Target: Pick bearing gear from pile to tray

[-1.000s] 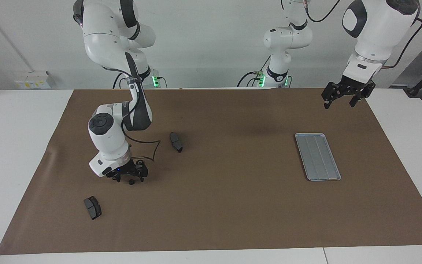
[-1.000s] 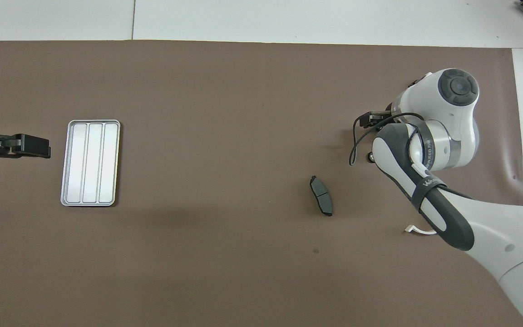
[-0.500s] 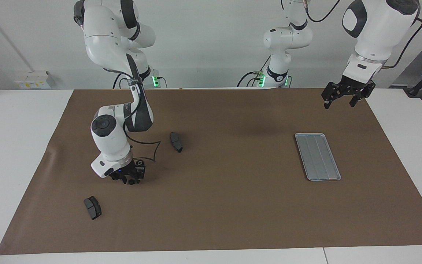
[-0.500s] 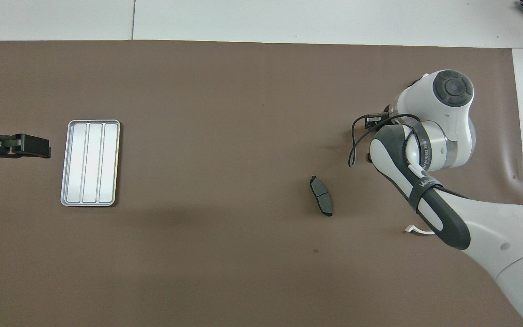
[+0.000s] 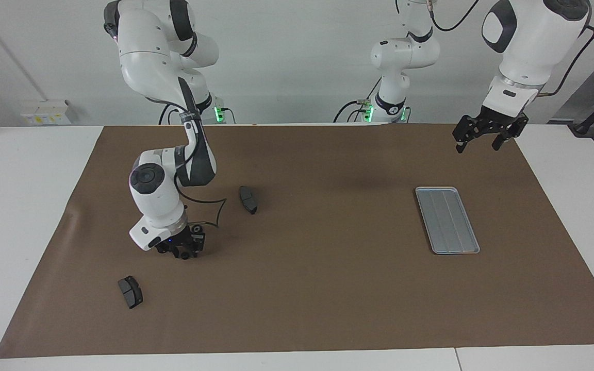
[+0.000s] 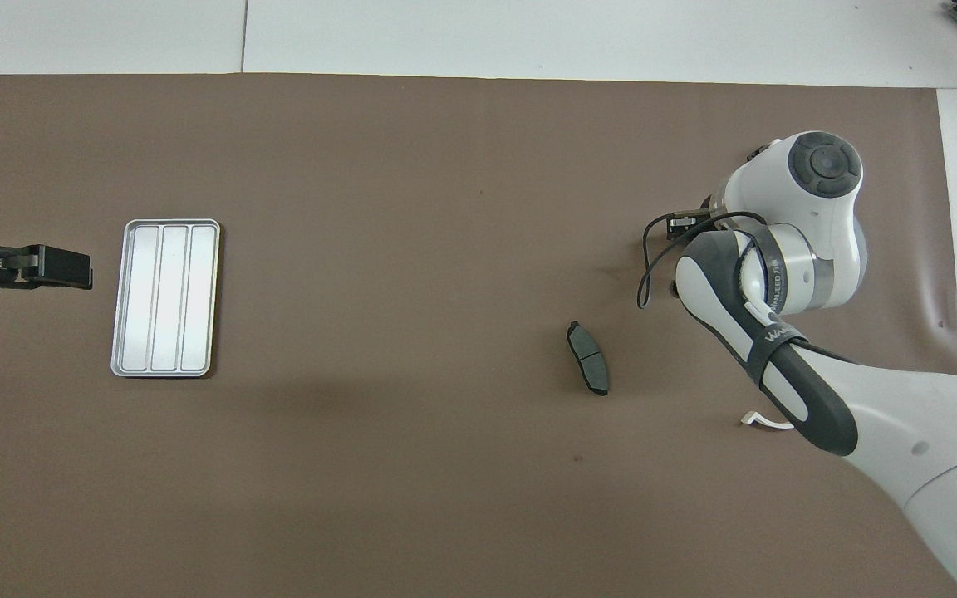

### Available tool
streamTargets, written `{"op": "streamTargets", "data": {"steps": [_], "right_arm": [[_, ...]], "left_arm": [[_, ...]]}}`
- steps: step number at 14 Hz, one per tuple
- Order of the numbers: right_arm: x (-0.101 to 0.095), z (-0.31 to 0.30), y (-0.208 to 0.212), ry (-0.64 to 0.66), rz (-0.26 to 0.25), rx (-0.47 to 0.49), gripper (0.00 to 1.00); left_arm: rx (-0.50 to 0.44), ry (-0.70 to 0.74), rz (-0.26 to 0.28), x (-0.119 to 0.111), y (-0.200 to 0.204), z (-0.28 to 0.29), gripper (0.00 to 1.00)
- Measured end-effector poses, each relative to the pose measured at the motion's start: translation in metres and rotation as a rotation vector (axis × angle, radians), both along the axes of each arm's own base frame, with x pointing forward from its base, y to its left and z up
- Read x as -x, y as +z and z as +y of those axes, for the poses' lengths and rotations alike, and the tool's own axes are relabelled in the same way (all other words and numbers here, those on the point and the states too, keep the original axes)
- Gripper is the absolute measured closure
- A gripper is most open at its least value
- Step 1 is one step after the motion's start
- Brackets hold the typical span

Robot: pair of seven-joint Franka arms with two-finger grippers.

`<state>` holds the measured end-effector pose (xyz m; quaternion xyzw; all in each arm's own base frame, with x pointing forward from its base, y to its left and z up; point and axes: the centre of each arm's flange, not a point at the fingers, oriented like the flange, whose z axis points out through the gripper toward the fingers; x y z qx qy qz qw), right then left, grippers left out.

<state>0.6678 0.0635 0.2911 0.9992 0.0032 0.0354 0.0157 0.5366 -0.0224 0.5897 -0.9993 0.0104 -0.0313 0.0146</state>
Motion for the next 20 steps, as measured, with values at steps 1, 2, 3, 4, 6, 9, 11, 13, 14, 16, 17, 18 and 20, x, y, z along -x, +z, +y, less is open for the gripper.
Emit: {"op": "streamTargets", "data": {"steps": [1, 2, 3, 4, 6, 9, 11, 13, 14, 16, 17, 18, 20], "right_arm": [[0.0, 0.0, 0.0, 0.0, 0.0, 0.0, 0.46], [0.0, 0.0, 0.0, 0.0, 0.001, 0.0, 0.46], [0.001, 0.0, -0.001, 0.0, 0.002, 0.0, 0.46], [0.001, -0.001, -0.002, -0.001, 0.005, 0.001, 0.46], [0.002, -0.001, -0.003, -0.001, 0.007, 0.001, 0.46], [0.002, 0.0, -0.002, 0.0, 0.005, 0.0, 0.52], [0.002, 0.003, -0.001, 0.004, 0.003, -0.001, 0.73], [0.002, 0.003, -0.001, 0.004, 0.003, -0.001, 0.77], [0.002, 0.003, -0.001, 0.003, 0.003, -0.001, 0.77], [0.001, 0.002, 0.002, -0.021, -0.002, -0.003, 0.77], [-0.002, 0.004, 0.007, -0.051, -0.011, -0.007, 0.77], [-0.003, 0.01, 0.017, -0.081, -0.02, -0.016, 0.77], [-0.004, 0.037, 0.047, -0.142, -0.023, -0.041, 0.77]], "left_arm": [[0.0, 0.0, 0.0, 0.0, 0.0, 0.0, 0.0], [0.0, 0.0, 0.0, 0.0, 0.0, 0.0, 0.0], [0.0, 0.0, 0.0, 0.0, 0.0, 0.0, 0.0], [0.0, 0.0, 0.0, 0.0, 0.0, 0.0, 0.0], [0.0, 0.0, 0.0, 0.0, 0.0, 0.0, 0.0], [0.0, 0.0, 0.0, 0.0, 0.0, 0.0, 0.0], [0.0, 0.0, 0.0, 0.0, 0.0, 0.0, 0.0], [0.0, 0.0, 0.0, 0.0, 0.0, 0.0, 0.0], [0.0, 0.0, 0.0, 0.0, 0.0, 0.0, 0.0], [0.0, 0.0, 0.0, 0.0, 0.0, 0.0, 0.0], [0.0, 0.0, 0.0, 0.0, 0.0, 0.0, 0.0], [0.0, 0.0, 0.0, 0.0, 0.0, 0.0, 0.0], [0.0, 0.0, 0.0, 0.0, 0.0, 0.0, 0.0]]}}
